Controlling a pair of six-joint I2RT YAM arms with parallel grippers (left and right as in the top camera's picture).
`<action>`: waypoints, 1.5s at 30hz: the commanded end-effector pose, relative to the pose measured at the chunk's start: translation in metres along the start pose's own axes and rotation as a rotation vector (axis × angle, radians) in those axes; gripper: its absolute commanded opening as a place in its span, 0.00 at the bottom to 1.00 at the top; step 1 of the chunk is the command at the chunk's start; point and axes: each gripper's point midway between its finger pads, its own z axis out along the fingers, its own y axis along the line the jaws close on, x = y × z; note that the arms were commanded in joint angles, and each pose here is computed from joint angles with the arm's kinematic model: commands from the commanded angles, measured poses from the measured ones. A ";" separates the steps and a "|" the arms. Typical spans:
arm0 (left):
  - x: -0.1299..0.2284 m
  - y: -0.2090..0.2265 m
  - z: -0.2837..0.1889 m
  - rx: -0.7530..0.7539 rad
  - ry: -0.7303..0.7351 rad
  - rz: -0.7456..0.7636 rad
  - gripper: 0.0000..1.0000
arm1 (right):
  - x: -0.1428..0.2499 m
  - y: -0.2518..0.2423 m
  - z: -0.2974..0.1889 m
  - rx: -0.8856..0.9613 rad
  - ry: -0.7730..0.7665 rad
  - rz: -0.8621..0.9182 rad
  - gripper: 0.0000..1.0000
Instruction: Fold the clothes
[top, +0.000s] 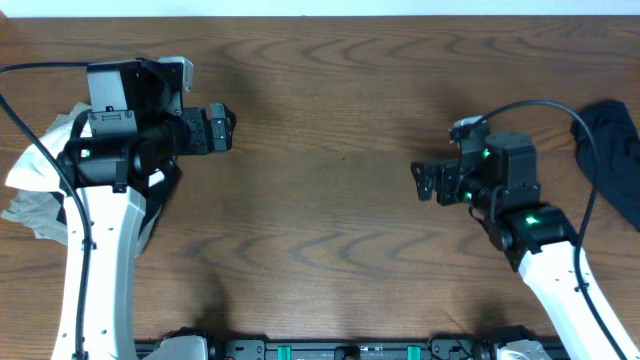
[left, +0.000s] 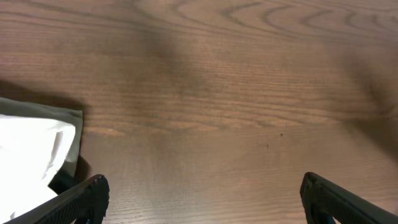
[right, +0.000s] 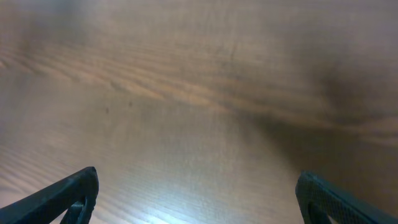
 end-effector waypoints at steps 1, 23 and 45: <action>0.005 -0.005 -0.005 0.004 0.010 0.020 0.98 | -0.027 -0.003 -0.020 0.031 -0.050 -0.022 0.99; 0.099 -0.056 -0.178 0.021 -0.425 0.183 0.98 | 0.007 0.003 -0.240 0.169 -0.387 -0.001 0.95; 0.140 -0.040 -0.133 0.015 -0.303 0.146 0.98 | 0.074 -0.003 -0.243 0.189 -0.231 0.011 0.99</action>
